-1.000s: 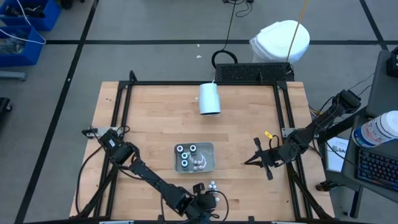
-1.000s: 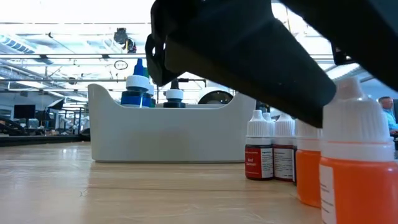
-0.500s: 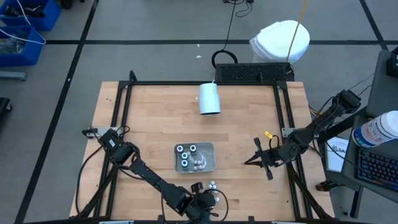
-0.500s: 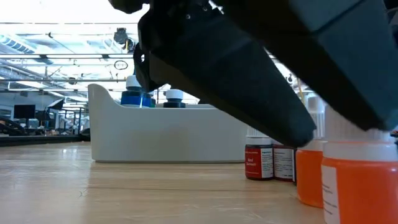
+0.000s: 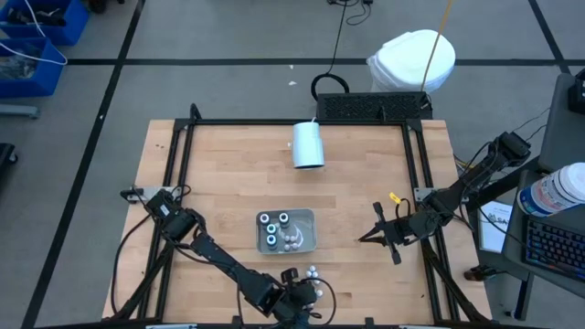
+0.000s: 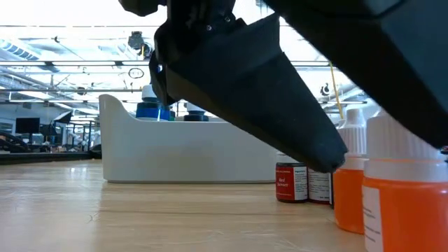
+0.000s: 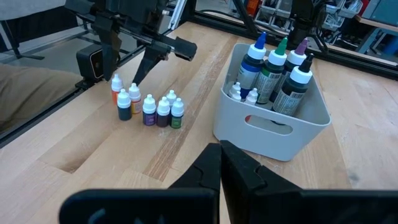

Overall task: Pick & Place food coloring
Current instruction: Put the orange food coloring bottle into the gray bin

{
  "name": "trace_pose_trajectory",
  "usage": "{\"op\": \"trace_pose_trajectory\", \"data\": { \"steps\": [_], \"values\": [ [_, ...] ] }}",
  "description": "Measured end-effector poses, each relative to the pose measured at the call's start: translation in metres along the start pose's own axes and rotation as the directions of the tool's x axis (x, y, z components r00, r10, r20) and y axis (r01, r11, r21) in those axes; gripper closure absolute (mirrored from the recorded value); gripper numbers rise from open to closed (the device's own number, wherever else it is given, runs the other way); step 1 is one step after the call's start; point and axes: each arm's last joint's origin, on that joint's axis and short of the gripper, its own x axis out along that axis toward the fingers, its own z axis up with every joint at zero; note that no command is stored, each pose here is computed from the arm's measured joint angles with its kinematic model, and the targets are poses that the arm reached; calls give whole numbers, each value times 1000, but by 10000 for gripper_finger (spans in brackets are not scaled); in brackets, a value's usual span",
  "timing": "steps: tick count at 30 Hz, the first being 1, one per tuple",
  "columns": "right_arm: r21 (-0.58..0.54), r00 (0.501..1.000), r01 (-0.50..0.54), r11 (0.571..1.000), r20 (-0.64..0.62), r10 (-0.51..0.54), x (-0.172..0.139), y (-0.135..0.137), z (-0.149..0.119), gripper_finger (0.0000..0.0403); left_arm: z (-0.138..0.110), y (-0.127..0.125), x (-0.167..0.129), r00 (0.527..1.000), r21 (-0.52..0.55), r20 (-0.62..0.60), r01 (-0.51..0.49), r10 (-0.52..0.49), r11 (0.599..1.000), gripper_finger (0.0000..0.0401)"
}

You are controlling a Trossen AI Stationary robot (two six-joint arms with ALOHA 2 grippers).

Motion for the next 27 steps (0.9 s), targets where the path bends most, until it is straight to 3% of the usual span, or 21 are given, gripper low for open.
{"op": "trace_pose_trajectory", "data": {
  "steps": [20,27],
  "values": [
    [0,1000,0,1000,0,0,0,0,0,403,3,0,0,1000,1,-4,23,-23,1000,323],
    [0,1000,0,1000,2,0,0,0,0,403,28,-11,-32,998,70,17,63,-64,996,342]
  ]
}}
